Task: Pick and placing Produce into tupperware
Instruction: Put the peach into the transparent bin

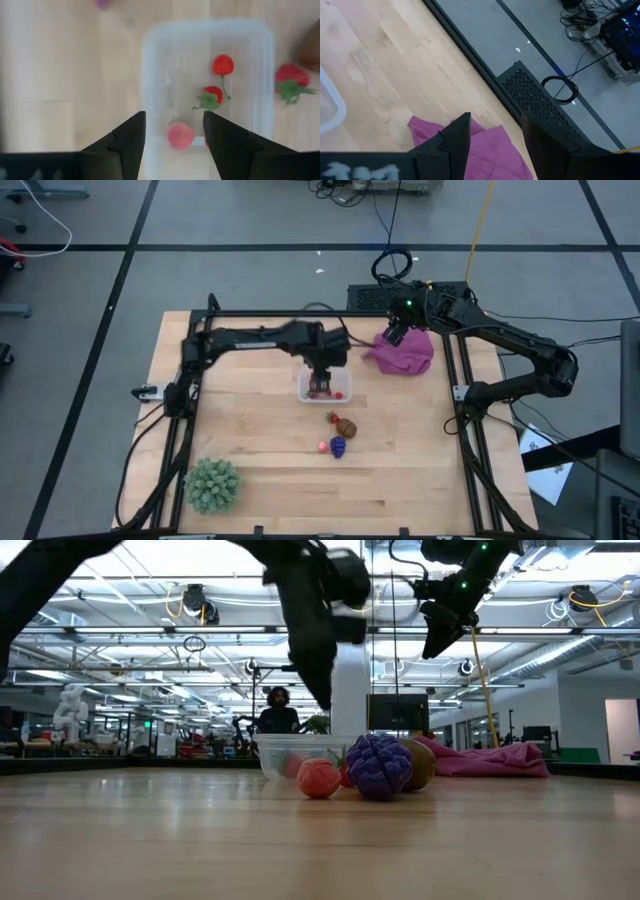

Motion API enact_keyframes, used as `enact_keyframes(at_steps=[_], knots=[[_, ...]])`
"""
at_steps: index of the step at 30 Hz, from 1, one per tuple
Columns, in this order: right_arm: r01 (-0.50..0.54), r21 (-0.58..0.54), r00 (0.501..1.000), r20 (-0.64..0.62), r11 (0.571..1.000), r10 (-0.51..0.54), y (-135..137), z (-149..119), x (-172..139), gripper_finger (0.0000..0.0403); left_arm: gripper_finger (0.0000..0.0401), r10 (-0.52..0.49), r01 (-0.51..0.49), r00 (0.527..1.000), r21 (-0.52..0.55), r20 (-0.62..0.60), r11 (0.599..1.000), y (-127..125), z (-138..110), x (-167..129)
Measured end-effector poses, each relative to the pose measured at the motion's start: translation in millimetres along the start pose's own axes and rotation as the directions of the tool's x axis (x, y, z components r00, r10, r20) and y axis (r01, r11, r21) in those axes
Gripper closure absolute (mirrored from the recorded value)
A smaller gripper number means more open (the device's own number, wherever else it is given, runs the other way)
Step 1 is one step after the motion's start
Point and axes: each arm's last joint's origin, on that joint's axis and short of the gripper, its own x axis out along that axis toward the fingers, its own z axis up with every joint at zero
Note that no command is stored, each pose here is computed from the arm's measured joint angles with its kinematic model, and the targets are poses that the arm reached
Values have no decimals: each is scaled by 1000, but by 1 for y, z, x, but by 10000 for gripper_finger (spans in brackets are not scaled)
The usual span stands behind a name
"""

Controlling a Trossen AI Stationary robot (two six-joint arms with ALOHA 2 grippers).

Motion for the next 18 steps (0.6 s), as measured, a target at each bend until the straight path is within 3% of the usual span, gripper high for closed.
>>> enact_keyframes(at_steps=[5,9,14,18], knots=[[-3,0,1000,-1,1000,3,0,0,0,234,197,28,-21,995,-73,95,997,-4,-11,-69],[-3,-1,1000,-3,1000,3,0,0,0,234,197,0,17,991,-125,135,992,-33,-22,-113],[-4,0,1000,-1,1000,4,0,0,0,234,200,-91,98,984,-39,153,994,-103,-21,-128],[-4,-1,1000,0,1000,4,0,0,0,234,203,-162,150,975,88,149,985,-159,-15,-110]])
